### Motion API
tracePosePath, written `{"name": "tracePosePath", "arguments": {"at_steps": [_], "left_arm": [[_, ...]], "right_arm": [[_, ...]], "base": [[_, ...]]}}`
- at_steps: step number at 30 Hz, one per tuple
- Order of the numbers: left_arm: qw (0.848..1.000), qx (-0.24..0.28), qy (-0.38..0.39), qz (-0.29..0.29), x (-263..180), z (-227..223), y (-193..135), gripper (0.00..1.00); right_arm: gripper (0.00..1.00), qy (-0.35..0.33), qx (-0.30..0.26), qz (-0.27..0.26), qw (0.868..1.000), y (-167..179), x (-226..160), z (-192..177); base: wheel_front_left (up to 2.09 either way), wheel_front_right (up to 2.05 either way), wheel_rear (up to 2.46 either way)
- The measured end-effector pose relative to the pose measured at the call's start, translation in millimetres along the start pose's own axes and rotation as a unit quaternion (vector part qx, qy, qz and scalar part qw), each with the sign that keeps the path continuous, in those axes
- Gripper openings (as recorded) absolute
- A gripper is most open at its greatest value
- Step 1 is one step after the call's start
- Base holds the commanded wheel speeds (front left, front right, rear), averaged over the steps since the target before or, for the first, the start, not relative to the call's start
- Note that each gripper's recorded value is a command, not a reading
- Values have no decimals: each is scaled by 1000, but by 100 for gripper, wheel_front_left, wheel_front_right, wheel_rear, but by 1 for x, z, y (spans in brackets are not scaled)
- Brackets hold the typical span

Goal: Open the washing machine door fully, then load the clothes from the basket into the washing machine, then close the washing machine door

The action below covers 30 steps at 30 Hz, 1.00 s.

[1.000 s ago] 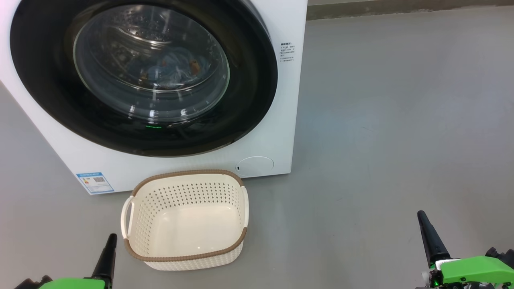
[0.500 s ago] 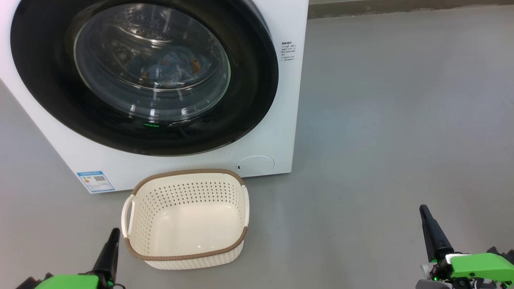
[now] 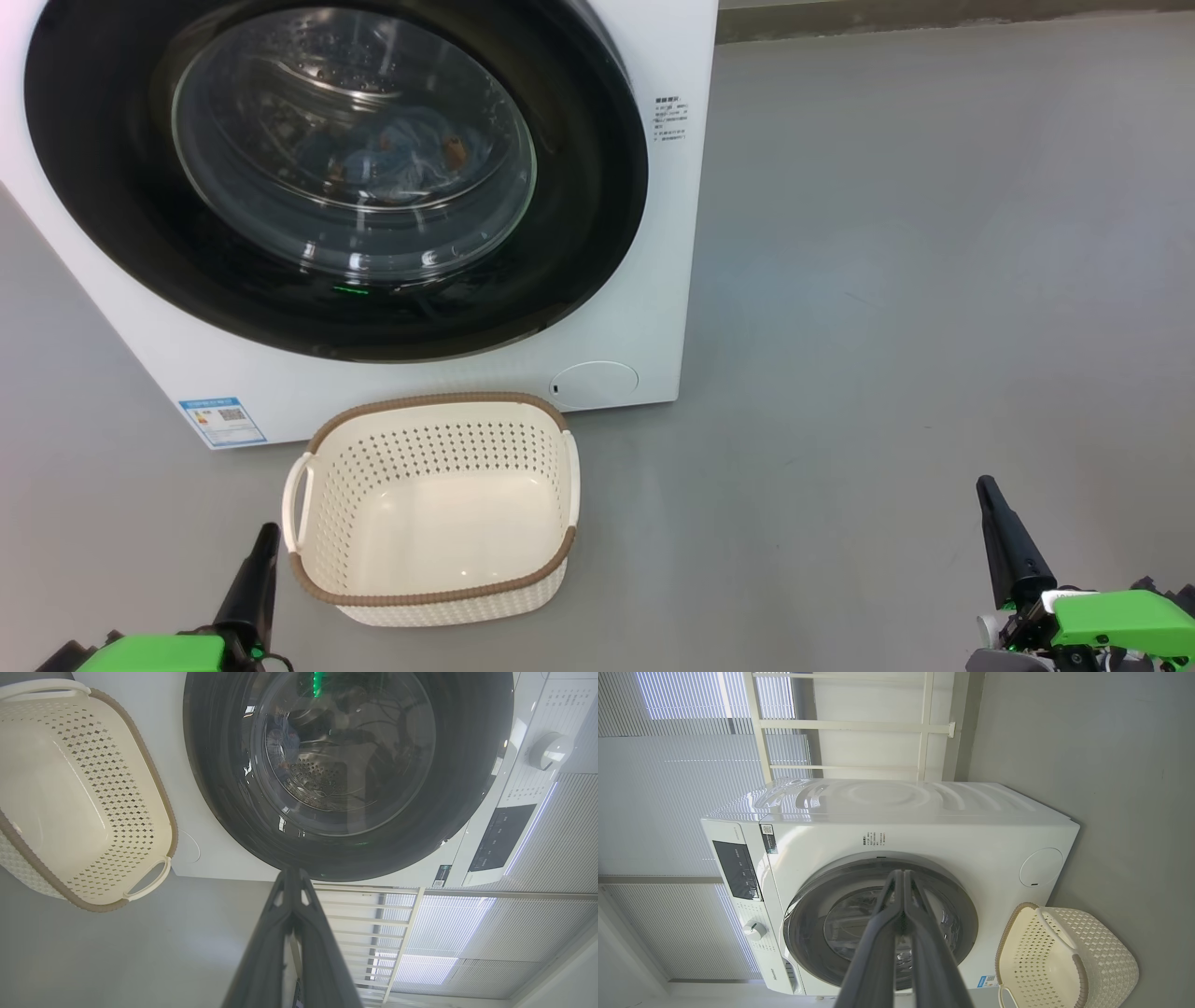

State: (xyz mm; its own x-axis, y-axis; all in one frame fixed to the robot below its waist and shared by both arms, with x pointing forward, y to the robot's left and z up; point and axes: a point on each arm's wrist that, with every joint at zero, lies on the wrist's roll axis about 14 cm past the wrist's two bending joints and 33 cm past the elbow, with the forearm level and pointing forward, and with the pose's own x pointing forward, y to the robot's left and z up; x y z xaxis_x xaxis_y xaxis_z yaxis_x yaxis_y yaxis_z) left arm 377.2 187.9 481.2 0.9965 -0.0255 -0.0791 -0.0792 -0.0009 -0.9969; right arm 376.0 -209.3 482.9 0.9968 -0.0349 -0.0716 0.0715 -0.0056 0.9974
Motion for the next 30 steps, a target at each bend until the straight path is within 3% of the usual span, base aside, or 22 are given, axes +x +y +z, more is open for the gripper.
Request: {"name": "tracePosePath", "arguments": {"at_steps": [30], "left_arm": [[1000, 0, 0, 0, 0, 0, 0, 0]], "right_arm": [[0, 0, 0, 0, 1000, 0, 0, 0]], "base": [[0, 0, 0]]}}
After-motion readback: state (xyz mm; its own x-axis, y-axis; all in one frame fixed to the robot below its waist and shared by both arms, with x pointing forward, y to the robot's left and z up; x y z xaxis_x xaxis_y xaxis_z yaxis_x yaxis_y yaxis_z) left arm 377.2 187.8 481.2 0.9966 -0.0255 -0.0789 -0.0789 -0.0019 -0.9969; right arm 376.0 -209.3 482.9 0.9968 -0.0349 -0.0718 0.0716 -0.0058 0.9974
